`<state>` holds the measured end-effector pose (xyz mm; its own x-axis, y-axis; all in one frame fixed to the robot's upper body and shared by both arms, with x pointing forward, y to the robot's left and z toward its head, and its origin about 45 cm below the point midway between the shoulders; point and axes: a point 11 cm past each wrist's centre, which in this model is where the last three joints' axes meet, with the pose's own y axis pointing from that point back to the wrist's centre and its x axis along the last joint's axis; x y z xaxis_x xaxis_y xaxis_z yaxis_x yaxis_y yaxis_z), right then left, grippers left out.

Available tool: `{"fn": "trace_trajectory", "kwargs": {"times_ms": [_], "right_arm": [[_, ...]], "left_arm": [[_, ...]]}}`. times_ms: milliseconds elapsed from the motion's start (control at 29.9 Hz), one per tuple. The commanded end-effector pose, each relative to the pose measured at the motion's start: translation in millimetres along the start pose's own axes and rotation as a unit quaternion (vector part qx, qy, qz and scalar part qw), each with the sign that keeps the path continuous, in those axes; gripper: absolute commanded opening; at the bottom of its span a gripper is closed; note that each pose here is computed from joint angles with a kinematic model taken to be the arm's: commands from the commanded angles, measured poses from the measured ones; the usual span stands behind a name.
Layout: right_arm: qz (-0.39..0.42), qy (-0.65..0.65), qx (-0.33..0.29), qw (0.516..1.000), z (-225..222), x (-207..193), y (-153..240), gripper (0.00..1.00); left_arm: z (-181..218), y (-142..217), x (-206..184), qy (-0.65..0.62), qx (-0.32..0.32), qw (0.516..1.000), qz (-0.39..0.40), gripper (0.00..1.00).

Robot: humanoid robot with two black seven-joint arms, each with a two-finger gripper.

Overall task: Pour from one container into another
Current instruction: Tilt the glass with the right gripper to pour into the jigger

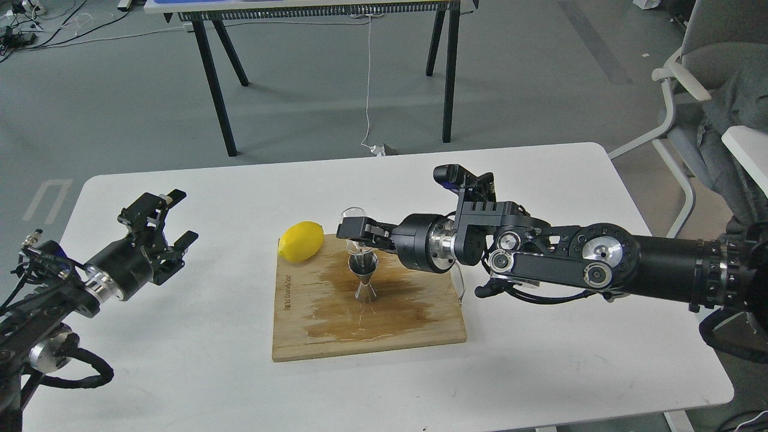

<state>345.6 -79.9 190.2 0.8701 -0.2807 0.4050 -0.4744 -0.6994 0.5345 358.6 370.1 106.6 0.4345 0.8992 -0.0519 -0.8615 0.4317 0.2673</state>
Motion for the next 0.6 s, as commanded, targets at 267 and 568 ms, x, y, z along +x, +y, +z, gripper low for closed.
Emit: {"fn": "trace_trajectory", "kwargs": {"times_ms": [267, 568], "right_arm": [[0.005, 0.033, 0.009, 0.999, -0.2, 1.7, 1.3, 0.24], [0.001, 0.065, 0.02, 0.998, 3.6, -0.7, 3.5, 0.24]], "left_arm": [[-1.0, 0.5, 0.1, 0.0, 0.001, 1.0, 0.001, 0.99], [-0.3, 0.1, 0.2, 0.0, 0.0, 1.0, 0.0, 0.99]]}}
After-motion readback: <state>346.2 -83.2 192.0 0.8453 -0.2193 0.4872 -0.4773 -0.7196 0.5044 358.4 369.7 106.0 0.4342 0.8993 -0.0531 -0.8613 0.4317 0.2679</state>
